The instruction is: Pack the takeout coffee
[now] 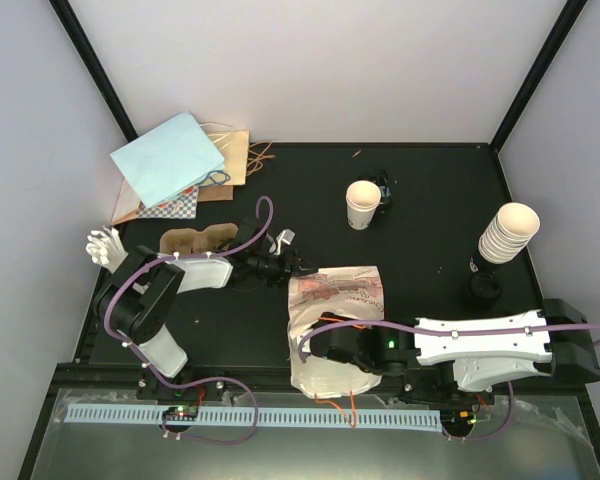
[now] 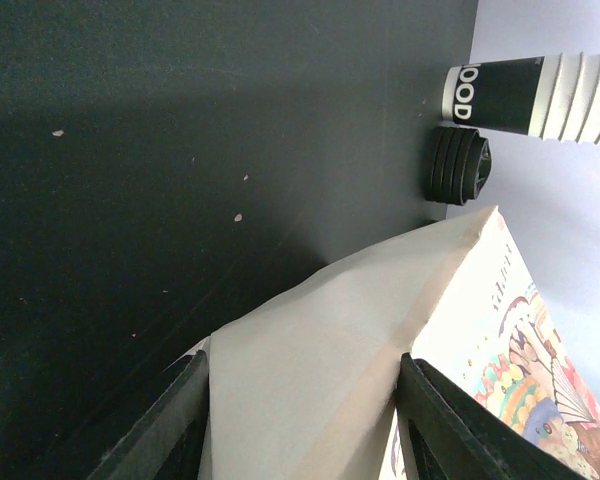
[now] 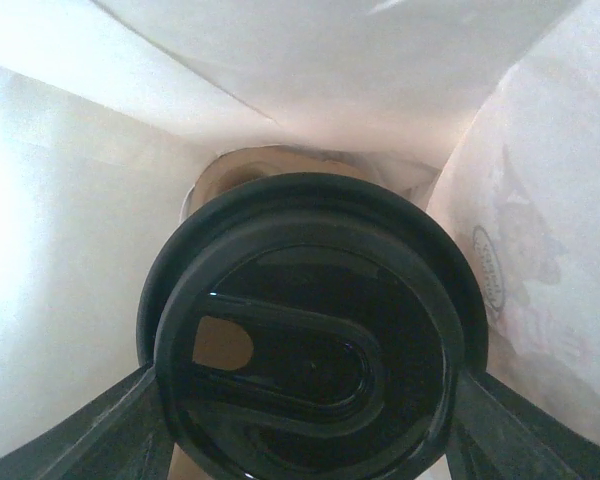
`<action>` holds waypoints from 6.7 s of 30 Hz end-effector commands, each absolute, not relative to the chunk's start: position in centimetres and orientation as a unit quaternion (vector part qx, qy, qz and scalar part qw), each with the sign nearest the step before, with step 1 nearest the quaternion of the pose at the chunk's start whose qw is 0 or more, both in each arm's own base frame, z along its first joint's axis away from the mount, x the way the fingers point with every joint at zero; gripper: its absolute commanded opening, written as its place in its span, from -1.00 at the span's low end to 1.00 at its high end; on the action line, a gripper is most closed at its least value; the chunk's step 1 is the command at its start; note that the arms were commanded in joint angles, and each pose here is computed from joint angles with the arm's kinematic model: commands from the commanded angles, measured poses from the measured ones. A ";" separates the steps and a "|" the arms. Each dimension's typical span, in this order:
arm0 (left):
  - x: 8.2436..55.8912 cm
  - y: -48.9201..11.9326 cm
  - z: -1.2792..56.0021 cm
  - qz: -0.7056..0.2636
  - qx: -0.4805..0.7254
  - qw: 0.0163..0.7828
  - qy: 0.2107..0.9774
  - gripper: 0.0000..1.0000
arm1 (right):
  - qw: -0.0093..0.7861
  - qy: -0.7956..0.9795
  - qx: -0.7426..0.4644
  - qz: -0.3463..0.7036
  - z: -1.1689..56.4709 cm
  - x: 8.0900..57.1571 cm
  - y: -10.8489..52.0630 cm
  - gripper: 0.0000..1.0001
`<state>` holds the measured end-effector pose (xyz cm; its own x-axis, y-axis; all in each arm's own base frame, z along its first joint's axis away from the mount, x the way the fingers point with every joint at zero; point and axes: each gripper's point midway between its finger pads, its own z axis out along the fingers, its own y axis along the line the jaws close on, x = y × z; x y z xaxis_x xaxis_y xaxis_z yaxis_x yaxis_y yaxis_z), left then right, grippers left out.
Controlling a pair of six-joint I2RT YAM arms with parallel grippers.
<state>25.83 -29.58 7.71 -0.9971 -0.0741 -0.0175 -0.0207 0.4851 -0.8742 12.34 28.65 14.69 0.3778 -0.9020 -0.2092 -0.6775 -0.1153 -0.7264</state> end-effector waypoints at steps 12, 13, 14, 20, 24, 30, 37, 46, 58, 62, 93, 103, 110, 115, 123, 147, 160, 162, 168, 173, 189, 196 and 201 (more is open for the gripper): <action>22.9 -30.0 7.0 -0.508 -0.029 -0.051 0.859 0.05 | 0.327 0.573 -0.745 -0.101 12.6 11.1 28.2 -0.05; 22.9 -30.0 7.0 -0.508 -0.029 -0.051 0.859 0.05 | 0.324 0.573 -0.747 -0.097 12.5 10.9 28.2 -0.05; 22.9 -30.0 7.0 -0.508 -0.029 -0.050 0.860 0.05 | 0.321 0.574 -0.748 -0.096 12.3 10.8 28.2 -0.04; 22.8 -29.9 7.0 -0.508 -0.029 -0.051 0.860 0.04 | 0.307 0.573 -0.753 -0.097 11.4 10.6 28.0 -0.03; 22.7 -30.0 7.0 -0.508 -0.029 -0.051 0.859 0.04 | 0.286 0.574 -0.762 -0.090 10.4 10.1 27.8 -0.03; 22.7 -30.0 7.0 -0.508 -0.028 -0.052 0.859 0.03 | 0.256 0.582 -0.768 -0.079 9.6 9.3 27.3 -0.03; 22.6 -30.0 7.0 -0.508 -0.027 -0.053 0.859 0.03 | 0.244 0.582 -0.770 -0.091 8.6 9.4 27.0 -0.03; 22.6 -30.0 7.0 -0.509 -0.028 -0.053 0.859 0.03 | 0.252 0.582 -0.768 -0.087 9.5 9.5 27.0 -0.04; 22.9 -30.3 7.2 -0.512 -0.029 -0.055 0.857 0.05 | 0.312 0.577 -0.747 -0.105 12.9 11.0 27.5 -0.04; 23.2 -30.6 7.3 -0.514 -0.028 -0.058 0.856 0.07 | 0.323 0.572 -0.748 -0.095 14.2 10.8 27.5 -0.04; 23.7 -31.1 7.2 -0.517 -0.029 -0.067 0.853 0.08 | 0.339 0.565 -0.746 -0.099 14.2 11.1 27.6 -0.04; 23.1 -31.6 7.1 -0.519 -0.024 -0.072 0.852 0.05 | 0.303 0.573 -0.753 -0.110 11.2 10.9 27.2 -0.04; 23.0 -31.7 7.1 -0.519 -0.024 -0.072 0.851 0.05 | 0.276 0.576 -0.763 -0.094 10.6 10.0 27.2 -0.04; 23.0 -31.7 7.3 -0.517 -0.022 -0.068 0.853 0.05 | 0.260 0.581 -0.768 -0.077 10.5 9.5 26.9 -0.04; 24.3 -30.3 8.7 -0.495 -0.018 -0.028 0.868 0.15 | 0.227 0.600 -0.767 -0.032 11.2 9.2 26.8 -0.05; 25.4 -22.4 14.7 -0.451 -0.016 0.086 0.888 0.31 | 0.102 0.669 -0.733 0.069 12.2 11.7 27.4 -0.05; 23.7 -21.9 15.7 -0.453 0.004 0.088 0.887 0.31 | 0.056 0.688 -0.714 0.117 11.1 12.2 26.7 -0.05; 23.6 -21.8 15.8 -0.454 0.005 0.087 0.887 0.31 | 0.050 0.686 -0.715 0.123 10.8 11.9 26.5 -0.05; 23.3 -21.9 15.9 -0.459 0.006 0.087 0.884 0.31 | 0.037 0.678 -0.718 0.157 10.1 10.5 26.5 -0.04; 23.4 -22.0 16.0 -0.464 0.006 0.086 0.882 0.31 | 0.030 0.676 -0.717 0.167 9.5 10.2 26.5 -0.04; 23.3 -22.1 15.6 -0.466 0.010 0.080 0.881 0.31 | 0.036 0.698 -0.701 0.142 9.0 12.0 26.4 -0.04; 23.4 -22.2 15.5 -0.466 0.010 0.080 0.881 0.31 | 0.058 0.698 -0.705 0.112 8.5 11.4 26.2 -0.04; 23.6 -22.2 15.4 -0.465 0.010 0.078 0.882 0.31 | 0.090 0.690 -0.713 0.086 8.7 11.2 26.6 -0.04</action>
<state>23.26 -22.18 15.23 -0.9886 -0.0642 -0.1365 0.0746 0.5779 -0.8127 14.67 30.25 13.89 0.0827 -0.8914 -0.4456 -0.9910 -0.0262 -0.1316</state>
